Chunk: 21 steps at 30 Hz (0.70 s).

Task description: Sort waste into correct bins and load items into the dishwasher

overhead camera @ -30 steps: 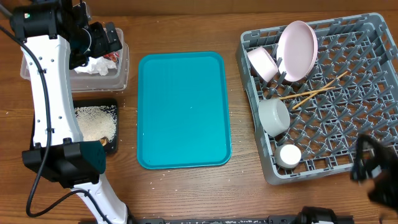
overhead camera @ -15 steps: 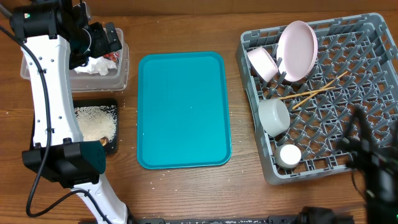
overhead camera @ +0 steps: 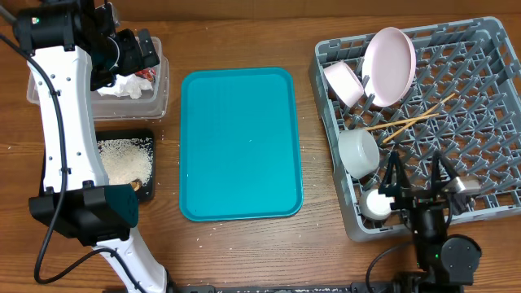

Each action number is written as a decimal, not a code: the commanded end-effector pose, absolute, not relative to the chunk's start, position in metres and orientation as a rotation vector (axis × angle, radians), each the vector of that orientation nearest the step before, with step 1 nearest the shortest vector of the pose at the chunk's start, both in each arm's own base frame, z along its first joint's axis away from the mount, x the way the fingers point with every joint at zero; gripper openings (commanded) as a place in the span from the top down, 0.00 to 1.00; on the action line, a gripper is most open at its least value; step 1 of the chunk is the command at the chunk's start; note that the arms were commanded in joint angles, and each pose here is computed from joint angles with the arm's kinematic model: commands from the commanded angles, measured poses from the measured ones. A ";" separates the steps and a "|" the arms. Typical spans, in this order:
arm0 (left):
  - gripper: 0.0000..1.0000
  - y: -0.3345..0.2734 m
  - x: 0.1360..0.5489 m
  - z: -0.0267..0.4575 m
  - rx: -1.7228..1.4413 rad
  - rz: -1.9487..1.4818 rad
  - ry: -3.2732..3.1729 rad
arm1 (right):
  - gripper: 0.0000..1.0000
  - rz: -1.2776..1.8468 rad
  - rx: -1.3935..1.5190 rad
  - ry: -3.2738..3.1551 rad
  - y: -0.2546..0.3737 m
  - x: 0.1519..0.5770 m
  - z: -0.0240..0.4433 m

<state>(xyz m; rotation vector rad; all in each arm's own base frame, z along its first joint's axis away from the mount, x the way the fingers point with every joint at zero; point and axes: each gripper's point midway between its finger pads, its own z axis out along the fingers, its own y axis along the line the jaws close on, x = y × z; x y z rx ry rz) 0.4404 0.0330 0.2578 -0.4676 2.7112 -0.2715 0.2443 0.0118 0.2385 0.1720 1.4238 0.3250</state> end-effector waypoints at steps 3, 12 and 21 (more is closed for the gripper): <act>0.00 0.036 0.441 0.264 -0.448 -0.259 2.693 | 0.00 0.314 0.194 1.471 0.011 0.247 0.210; 0.00 0.036 0.441 0.264 -0.448 -0.259 2.693 | 0.00 0.295 0.229 1.596 0.008 0.248 0.168; 0.00 0.036 0.441 0.264 -0.448 -0.259 2.693 | 0.00 0.289 0.233 1.582 0.007 0.246 0.170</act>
